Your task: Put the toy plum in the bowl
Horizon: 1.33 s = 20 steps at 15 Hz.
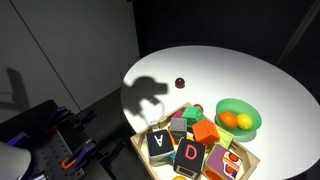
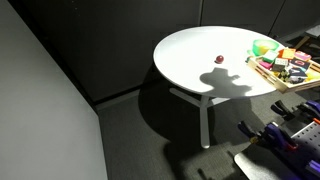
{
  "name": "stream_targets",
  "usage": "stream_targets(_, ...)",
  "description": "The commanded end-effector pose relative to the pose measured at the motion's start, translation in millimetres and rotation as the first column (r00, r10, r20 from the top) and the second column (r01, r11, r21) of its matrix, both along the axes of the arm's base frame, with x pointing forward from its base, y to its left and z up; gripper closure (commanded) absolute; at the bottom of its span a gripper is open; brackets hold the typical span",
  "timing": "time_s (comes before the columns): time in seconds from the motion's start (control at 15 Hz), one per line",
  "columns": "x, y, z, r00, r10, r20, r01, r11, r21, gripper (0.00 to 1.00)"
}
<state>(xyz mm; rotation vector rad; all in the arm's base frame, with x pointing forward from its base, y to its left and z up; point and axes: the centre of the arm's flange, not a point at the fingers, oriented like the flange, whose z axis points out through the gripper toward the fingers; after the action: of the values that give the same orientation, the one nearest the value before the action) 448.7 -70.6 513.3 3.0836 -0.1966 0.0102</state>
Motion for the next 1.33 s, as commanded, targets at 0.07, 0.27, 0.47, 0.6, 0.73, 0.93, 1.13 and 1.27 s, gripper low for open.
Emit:
stream_targets(0.07, 26.1, -31.5, -8.7, 0.998, -0.005, 0.056, 0.007, 1.0, -0.027, 0.0)
stream_targets(0.27, 32.0, -43.4, -18.6, 0.997, -0.011, 0.071, 0.013, 1.0, -0.021, 0.0)
stream_targets(0.47, 25.3, -39.3, -26.4, 0.998, -0.034, 0.056, 0.035, 0.999, -0.015, 0.0)
stream_targets(0.6, 26.9, -40.9, -28.5, 0.998, -0.037, 0.052, 0.038, 0.999, -0.014, 0.0)
stream_targets(0.73, 27.3, -41.0, -28.1, 0.998, -0.037, 0.053, 0.038, 0.999, -0.014, 0.0)
stream_targets(0.93, 27.5, -41.1, -27.7, 0.998, -0.037, 0.053, 0.038, 0.999, -0.015, 0.0)
stream_targets(1.13, 27.5, -41.1, -27.5, 0.998, -0.037, 0.054, 0.038, 0.999, -0.015, 0.0)
stream_targets(1.27, 37.9, -41.5, -25.2, 0.997, -0.047, 0.056, 0.047, 0.999, 0.0, 0.0)
